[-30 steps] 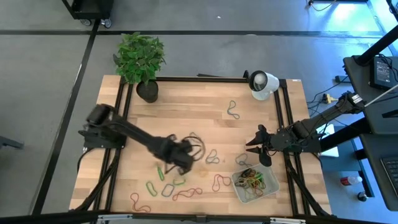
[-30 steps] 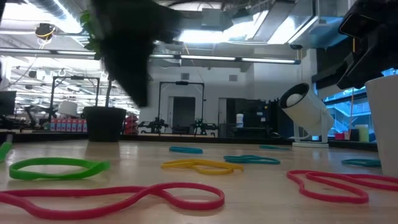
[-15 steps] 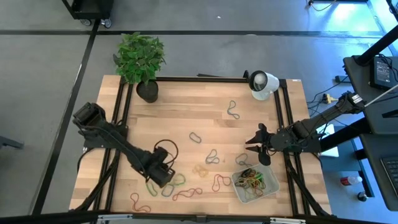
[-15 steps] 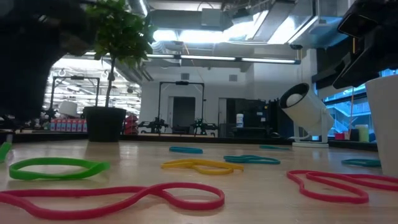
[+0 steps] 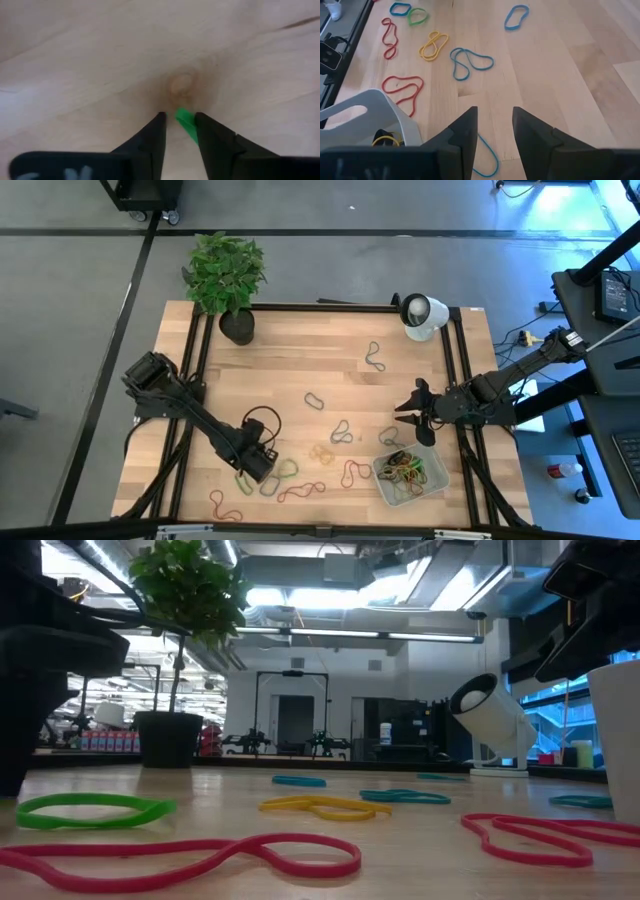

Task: Pick and place rubber bands into bin
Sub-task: Put the green rubber band into the white bin

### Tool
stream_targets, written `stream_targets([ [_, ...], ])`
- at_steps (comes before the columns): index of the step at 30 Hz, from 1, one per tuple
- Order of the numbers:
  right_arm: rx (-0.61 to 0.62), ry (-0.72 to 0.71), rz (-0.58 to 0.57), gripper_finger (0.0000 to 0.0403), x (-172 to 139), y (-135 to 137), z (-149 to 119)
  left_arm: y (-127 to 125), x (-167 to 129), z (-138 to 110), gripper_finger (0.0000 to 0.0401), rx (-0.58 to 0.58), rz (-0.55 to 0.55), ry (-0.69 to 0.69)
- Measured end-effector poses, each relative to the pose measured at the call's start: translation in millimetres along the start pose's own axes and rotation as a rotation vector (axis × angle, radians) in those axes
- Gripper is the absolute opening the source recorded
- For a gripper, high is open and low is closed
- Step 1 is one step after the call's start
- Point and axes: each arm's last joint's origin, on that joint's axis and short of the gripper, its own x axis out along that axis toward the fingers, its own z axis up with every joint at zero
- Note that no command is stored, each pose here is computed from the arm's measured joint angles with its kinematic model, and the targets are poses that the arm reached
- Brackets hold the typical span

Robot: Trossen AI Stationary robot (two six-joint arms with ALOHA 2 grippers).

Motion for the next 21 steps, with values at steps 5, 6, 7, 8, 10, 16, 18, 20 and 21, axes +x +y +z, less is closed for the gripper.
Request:
stream_targets([
  [5, 0.000, -0.001, 0.001, 0.0126, 0, 0, 0, -3, -2, 0, 0.0015, 0.051, -0.040, -0.030],
  [6, -0.001, -0.001, 0.001, 0.0126, 0, 0, 0, -5, -4, 0, 0.0010, 0.075, -0.044, -0.038],
  [7, -0.001, -0.001, 0.001, 0.0126, 0, 0, 0, -7, -7, 0, 0.0006, 0.103, -0.050, -0.046],
  [8, -0.003, 0.000, 0.001, 0.0126, 0, 0, 0, -12, -11, 0, 0.0003, 0.119, -0.083, -0.056],
  [10, -0.003, 0.000, 0.001, 0.0126, 0, 0, 0, -24, -24, 2, 0.0002, 0.148, -0.149, -0.081],
  [16, -0.004, 0.002, -0.001, 0.0126, 0, 0, 0, -53, -59, 8, 0.0002, 0.351, -0.284, -0.217],
  [18, -0.004, 0.002, 0.000, 0.0126, 0, 0, 0, -61, -70, 12, 0.0002, 0.400, -0.309, -0.267],
  [20, -0.004, 0.001, -0.002, 0.0126, 0, 0, 0, -71, -83, 16, 0.0002, 0.442, -0.358, -0.317],
  [21, -0.004, -0.003, -0.009, 0.0126, 0, 0, 0, -76, -88, 19, 0.0002, 0.468, -0.385, -0.347],
])
